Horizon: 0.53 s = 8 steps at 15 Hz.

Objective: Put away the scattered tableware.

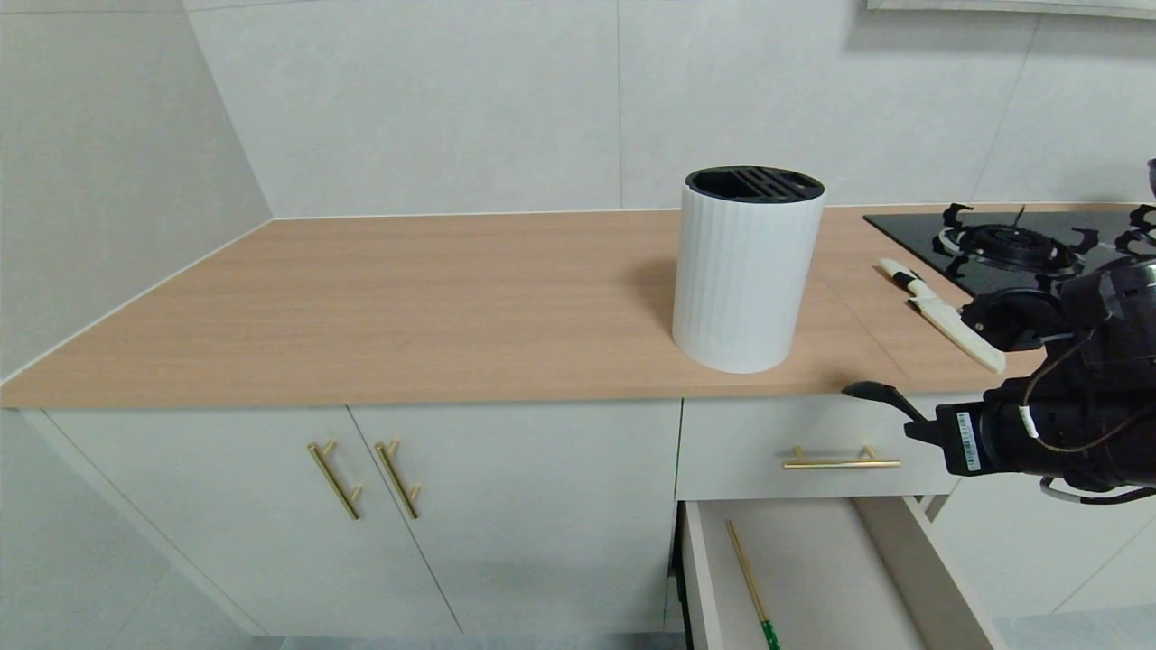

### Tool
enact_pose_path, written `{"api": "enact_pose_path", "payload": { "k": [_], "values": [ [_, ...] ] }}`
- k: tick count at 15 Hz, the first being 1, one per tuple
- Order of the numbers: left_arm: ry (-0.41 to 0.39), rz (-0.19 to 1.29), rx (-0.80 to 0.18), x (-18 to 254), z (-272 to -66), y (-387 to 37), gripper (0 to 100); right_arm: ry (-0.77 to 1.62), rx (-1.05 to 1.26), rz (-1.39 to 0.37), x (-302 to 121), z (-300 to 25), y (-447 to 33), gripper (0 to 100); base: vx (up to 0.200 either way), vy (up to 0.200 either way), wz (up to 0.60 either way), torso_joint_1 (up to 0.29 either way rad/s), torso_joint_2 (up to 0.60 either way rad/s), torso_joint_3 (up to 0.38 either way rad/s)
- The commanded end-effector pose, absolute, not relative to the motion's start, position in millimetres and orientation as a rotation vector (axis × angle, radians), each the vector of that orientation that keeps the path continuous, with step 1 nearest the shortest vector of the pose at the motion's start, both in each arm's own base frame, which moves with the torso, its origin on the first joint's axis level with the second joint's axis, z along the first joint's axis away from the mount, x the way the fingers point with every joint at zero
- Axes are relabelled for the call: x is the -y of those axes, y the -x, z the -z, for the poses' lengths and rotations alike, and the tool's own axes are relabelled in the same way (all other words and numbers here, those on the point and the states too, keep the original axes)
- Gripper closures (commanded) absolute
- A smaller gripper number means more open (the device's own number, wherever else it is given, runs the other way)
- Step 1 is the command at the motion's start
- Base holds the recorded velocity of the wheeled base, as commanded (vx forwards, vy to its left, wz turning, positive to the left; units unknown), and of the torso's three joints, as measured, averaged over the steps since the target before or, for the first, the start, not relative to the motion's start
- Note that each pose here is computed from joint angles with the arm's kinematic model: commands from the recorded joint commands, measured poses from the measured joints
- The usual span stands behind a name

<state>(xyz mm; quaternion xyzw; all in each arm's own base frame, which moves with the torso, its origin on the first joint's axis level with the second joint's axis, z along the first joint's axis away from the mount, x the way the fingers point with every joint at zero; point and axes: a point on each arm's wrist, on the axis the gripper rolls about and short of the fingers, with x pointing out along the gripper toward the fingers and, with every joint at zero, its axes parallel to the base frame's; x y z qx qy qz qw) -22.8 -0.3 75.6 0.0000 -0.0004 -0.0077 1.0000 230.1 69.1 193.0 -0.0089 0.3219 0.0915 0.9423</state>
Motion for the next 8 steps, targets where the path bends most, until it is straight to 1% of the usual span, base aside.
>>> {"api": "enact_pose_path", "payload": {
  "k": [1, 3, 8],
  "values": [
    [0.000, 0.015, 0.002, 0.3, -75.6, 22.8, 0, 0.020, -0.660, -0.190, -70.2, -192.1, -230.4, 100, 0.000, 0.000, 0.00, -0.022, 0.06, 0.066],
    [0.000, 0.015, 0.002, 0.3, -75.6, 22.8, 0, 0.023, -0.668, -0.191, -70.0, -190.1, -229.6, 100, 0.000, 0.000, 0.00, -0.129, 0.30, 0.180],
    [0.000, 0.015, 0.002, 0.3, -75.6, 22.8, 0, 0.043, -0.682, -0.204, -71.4, -186.1, -227.8, 100, 0.000, 0.000, 0.00, -0.175, 0.45, 0.275]
  ]
}}
